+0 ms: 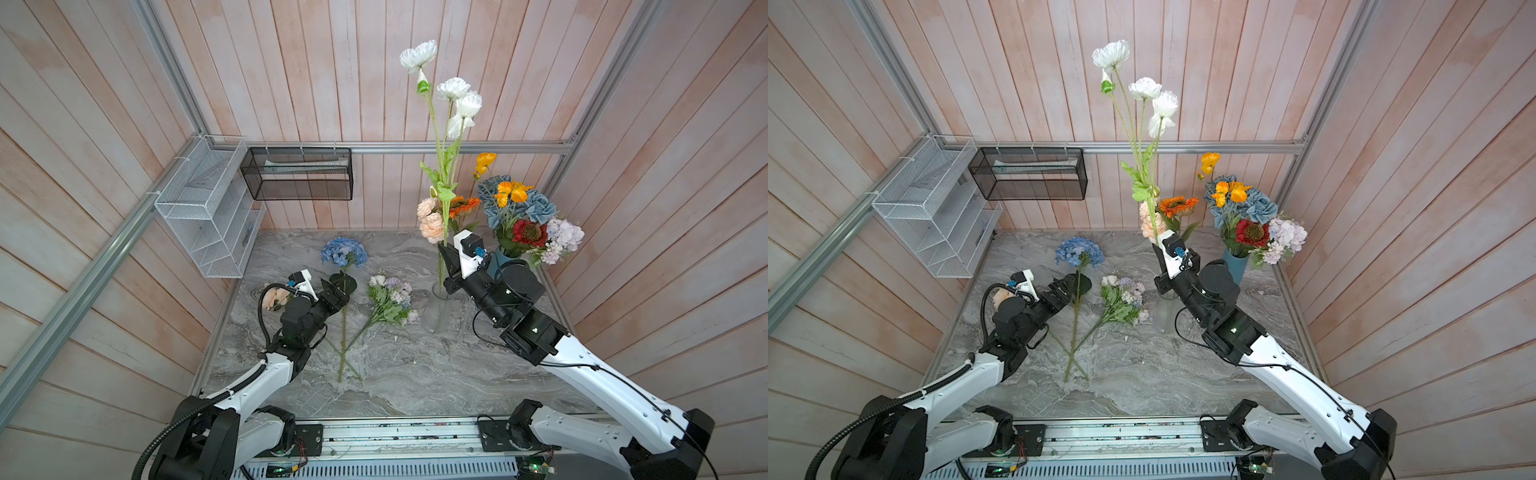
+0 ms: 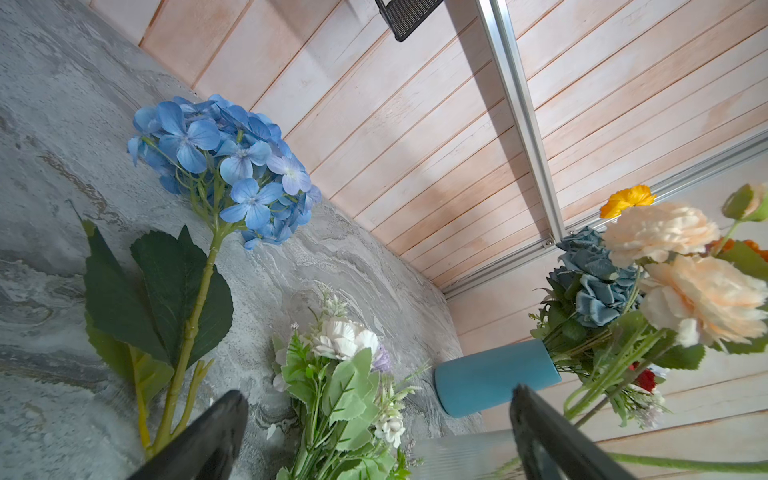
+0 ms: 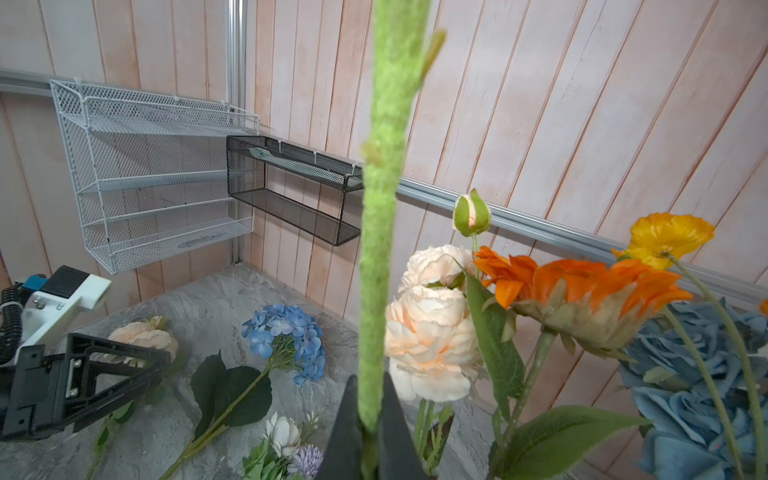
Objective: Arrange the flowers into the vase
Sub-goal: 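Carry the ranunculus to the glass vase with the right gripper while the left withdraws, then lower the ranunculus stem into the clear glass vase with the right gripper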
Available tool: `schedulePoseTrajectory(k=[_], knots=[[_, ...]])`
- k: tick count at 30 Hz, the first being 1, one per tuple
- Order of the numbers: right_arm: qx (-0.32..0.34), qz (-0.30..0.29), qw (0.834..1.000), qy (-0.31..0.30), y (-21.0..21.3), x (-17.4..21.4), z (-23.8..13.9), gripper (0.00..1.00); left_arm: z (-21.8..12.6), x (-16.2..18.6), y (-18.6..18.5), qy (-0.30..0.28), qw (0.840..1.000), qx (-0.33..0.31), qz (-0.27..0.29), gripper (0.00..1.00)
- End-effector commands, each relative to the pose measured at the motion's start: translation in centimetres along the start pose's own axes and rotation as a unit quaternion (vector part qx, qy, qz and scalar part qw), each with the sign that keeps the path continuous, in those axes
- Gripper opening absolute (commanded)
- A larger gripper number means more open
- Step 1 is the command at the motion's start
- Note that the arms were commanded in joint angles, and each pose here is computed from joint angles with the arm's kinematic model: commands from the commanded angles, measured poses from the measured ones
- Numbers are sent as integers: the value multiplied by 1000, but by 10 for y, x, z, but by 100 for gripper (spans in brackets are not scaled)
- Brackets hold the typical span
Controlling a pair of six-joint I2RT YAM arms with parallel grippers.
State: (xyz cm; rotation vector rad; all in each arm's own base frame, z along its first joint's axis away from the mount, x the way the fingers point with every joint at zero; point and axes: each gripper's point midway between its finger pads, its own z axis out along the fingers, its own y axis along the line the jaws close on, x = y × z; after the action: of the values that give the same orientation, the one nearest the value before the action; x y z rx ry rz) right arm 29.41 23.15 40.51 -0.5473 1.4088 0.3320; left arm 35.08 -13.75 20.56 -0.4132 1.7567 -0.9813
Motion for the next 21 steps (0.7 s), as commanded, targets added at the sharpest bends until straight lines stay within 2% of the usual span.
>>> schedulePoseTrajectory(k=[1, 10, 21], knots=[[13, 23, 1000, 12, -7, 14, -4, 0, 3, -13, -16, -13, 1000, 23, -2, 100], [14, 110, 992, 56, -26, 77, 5, 0, -1, -13, -14, -15, 1000, 17, -3, 100], [-4, 139, 981, 134, -9, 144, 20, 0, -2, -12, -13, -14, 1000, 16, -6, 100]])
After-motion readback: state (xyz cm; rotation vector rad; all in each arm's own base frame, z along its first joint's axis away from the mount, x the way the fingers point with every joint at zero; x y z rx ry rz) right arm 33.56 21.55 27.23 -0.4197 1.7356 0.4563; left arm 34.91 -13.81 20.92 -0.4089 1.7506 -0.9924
